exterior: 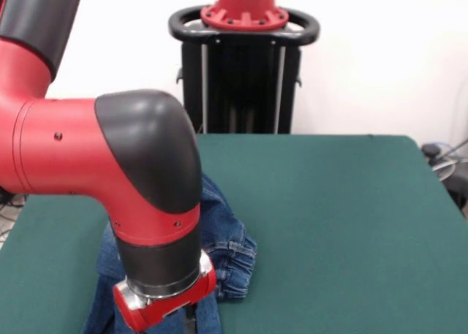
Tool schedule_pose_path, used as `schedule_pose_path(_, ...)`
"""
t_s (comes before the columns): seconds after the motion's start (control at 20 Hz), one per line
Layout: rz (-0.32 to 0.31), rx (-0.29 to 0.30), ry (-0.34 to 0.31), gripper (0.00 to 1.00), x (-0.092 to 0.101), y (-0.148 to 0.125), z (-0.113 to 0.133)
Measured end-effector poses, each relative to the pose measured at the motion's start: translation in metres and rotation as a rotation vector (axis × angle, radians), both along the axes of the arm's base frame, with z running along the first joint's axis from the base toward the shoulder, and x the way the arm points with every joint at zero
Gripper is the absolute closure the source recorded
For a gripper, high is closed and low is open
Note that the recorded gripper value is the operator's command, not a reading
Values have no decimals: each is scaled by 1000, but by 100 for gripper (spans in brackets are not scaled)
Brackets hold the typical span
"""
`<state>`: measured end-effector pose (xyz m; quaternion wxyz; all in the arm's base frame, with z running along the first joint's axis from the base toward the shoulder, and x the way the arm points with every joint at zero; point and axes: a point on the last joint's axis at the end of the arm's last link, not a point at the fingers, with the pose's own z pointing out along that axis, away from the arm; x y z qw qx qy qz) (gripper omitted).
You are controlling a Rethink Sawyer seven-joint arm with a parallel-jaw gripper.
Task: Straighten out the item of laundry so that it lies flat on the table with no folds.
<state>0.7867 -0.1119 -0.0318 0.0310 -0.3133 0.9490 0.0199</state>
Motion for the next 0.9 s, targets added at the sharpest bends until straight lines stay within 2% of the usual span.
schedule_pose_path(0.35,-50,19,38,0,10,-6,-27)
schedule_pose_path(0.45,-68,37,49,0,18,-10,-25)
schedule_pose_path(0.9,-87,56,88,0,25,-13,-24)
